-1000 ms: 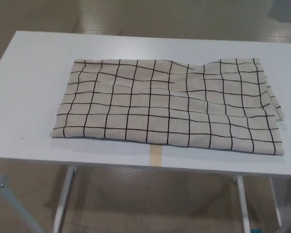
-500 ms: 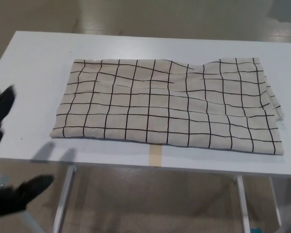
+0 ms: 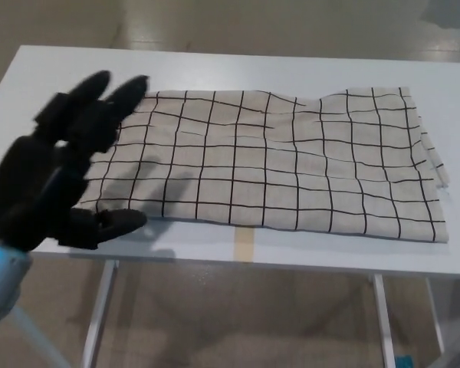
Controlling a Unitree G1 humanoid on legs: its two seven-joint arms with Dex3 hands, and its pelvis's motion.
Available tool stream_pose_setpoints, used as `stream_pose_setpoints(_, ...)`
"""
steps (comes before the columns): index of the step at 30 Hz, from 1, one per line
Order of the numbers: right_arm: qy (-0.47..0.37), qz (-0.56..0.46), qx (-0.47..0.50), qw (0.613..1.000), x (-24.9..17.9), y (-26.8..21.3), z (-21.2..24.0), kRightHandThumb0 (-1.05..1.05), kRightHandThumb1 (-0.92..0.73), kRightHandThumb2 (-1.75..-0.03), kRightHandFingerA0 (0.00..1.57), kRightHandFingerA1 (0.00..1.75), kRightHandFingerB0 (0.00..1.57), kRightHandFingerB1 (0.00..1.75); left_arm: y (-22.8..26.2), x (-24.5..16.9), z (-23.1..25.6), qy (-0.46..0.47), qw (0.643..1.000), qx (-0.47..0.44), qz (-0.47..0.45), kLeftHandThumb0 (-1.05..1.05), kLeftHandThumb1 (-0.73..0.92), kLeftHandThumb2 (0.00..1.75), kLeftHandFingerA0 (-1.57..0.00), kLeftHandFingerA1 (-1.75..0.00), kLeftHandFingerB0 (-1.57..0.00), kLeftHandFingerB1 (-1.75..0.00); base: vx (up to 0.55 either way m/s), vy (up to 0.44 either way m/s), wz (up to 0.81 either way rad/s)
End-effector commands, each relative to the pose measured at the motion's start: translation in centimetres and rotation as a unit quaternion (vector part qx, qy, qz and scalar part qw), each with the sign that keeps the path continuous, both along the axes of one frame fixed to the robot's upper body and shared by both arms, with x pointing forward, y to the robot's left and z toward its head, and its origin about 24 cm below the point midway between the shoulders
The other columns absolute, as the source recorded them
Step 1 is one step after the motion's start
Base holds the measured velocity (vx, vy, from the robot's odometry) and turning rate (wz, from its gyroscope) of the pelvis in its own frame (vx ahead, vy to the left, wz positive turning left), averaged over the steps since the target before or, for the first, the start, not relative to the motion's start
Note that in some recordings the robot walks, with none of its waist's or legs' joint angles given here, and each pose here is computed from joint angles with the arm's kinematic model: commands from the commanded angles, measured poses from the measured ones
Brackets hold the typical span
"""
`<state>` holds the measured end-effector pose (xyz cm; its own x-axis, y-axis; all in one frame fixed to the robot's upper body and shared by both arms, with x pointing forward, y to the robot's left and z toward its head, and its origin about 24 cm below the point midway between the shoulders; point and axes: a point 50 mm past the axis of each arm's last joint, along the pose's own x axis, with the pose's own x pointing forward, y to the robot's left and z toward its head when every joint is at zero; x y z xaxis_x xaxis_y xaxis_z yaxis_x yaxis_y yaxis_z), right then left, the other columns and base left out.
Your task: Use the left hand to fold a white towel with checkered patterns in half.
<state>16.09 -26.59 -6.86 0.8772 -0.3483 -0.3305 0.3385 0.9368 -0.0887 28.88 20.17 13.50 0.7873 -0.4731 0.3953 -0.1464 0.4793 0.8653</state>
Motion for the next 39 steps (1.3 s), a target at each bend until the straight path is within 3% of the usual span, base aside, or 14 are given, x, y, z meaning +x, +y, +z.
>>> stream_pose_setpoints(1, 0.009, -0.01, 0.003, 1.0, -0.5, 0.0, -0.1, -0.45, -0.75, -0.63, 0.28, 0.38, 0.32, 0.33, 0.3, 2.4, -2.5, 0.065, 0.989, 0.126, 0.046, -0.62, 0.39, 0.77, 0.0, -0.09, 0.0, -0.11, 0.0, 0.0, 0.0)
stream_pose_setpoints(8, 0.009, -0.011, 0.006, 1.0, -0.5, 0.0, -0.2, -0.44, -0.75, -0.63, 0.29, 0.38, 0.32, 0.33, 0.4, 3.5, -3.5, 0.083, 0.985, 0.139, 0.06, -0.62, 0.39, 0.76, 0.0, -0.08, 0.0, -0.12, 0.0, 0.0, 0.0)
stream_pose_setpoints(9, 0.008, -0.011, 0.004, 1.0, -0.4, 0.0, -0.2, -0.44, -0.75, -0.63, 0.29, 0.39, 0.33, 0.34, 0.4, 3.7, -3.6, 0.086, 0.984, 0.14, 0.063, -0.57, 0.46, 0.56, 0.0, -0.08, 0.0, -0.11, 0.0, 0.0, 0.0)
stream_pose_setpoints(10, 0.008, -0.012, 0.002, 1.0, -0.3, -0.1, -0.1, -0.44, -0.75, -0.63, 0.29, 0.39, 0.33, 0.34, 0.5, 4.0, -3.9, 0.091, 0.983, 0.143, 0.068, -0.6, 0.37, 0.66, 0.0, -0.07, 0.0, -0.12, 0.0, 0.0, 0.0)
stream_pose_setpoints(15, 0.009, -0.012, 0.001, 1.0, -0.3, -0.1, -0.1, -0.44, -0.75, -0.63, 0.3, 0.39, 0.33, 0.34, 0.6, 4.4, -4.3, 0.099, 0.981, 0.147, 0.075, -0.6, 0.36, 0.67, 0.0, -0.07, 0.0, -0.12, 0.0, 0.0, 0.0)
stream_pose_setpoints(16, 0.008, -0.012, 0.001, 1.0, -0.4, -0.1, -0.1, -0.44, -0.75, -0.63, 0.3, 0.39, 0.33, 0.34, 0.6, 4.6, -4.7, 0.11, 0.979, 0.15, 0.081, -0.59, 0.46, 0.54, 0.0, -0.08, 0.0, -0.13, 0.0, 0.0, 0.0)
stream_pose_setpoints(23, 0.007, -0.011, 0.0, 1.0, -0.4, 0.1, 0.0, -0.44, -0.75, -0.63, 0.3, 0.39, 0.33, 0.34, 0.5, 5.2, -5.2, 0.114, 0.976, 0.164, 0.092, -0.59, 0.46, 0.54, 0.0, -0.08, 0.0, -0.13, 0.0, 0.0, 0.0)
stream_pose_setpoints(24, 0.01, -0.011, 0.0, 1.0, -0.4, 0.0, -0.1, -0.44, -0.75, -0.63, 0.3, 0.39, 0.33, 0.34, 0.3, 5.6, -5.3, 0.113, 0.973, 0.174, 0.098, -0.59, 0.37, 0.67, 0.0, -0.05, 0.0, -0.1, 0.0, 0.0, 0.0)
stream_pose_setpoints(26, 0.011, -0.011, 0.0, 1.0, -0.5, 0.0, -0.1, -0.43, -0.75, -0.63, 0.3, 0.39, 0.34, 0.34, 0.1, 5.9, -5.4, 0.111, 0.97, 0.188, 0.106, -0.59, 0.37, 0.67, 0.0, -0.05, 0.0, -0.09, 0.0, 0.0, 0.0)
stream_pose_setpoints(27, 0.012, -0.011, -0.001, 1.0, -0.5, 0.0, -0.1, -0.49, -0.54, -0.9, 0.22, 0.5, 0.27, 0.5, 0.0, 6.0, -5.3, 0.109, 0.97, 0.19, 0.108, -0.6, 0.37, 0.68, 0.0, -0.05, 0.0, -0.09, 0.0, 0.0, 0.0)
stream_pose_setpoints(29, 0.015, -0.011, -0.003, 1.0, -0.4, 0.0, -0.1, -0.48, -0.54, -0.9, 0.22, 0.5, 0.27, 0.5, -0.1, 6.3, -5.2, 0.105, 0.969, 0.193, 0.11, -0.59, 0.37, 0.68, 0.0, -0.05, 0.0, -0.09, 0.0, 0.0, 0.0)
stream_pose_setpoints(30, 0.015, -0.011, -0.003, 1.0, -0.4, 0.0, -0.1, -0.45, -0.76, -0.65, 0.3, 0.4, 0.35, 0.34, -0.1, 6.3, -5.2, 0.105, 0.97, 0.192, 0.109, -0.59, 0.37, 0.68, 0.0, -0.05, 0.0, -0.09, 0.0, 0.0, 0.0)
stream_pose_setpoints(39, 0.014, -0.011, -0.003, 1.0, -0.4, 0.0, 0.0, -0.42, -0.74, -0.63, 0.32, 0.4, 0.36, 0.34, -1.2, 6.5, -5.4, 0.1, 0.97, 0.201, 0.095, -0.59, 0.4, 0.67, 0.0, -0.04, 0.0, -0.08, 0.0, 0.0, 0.0)
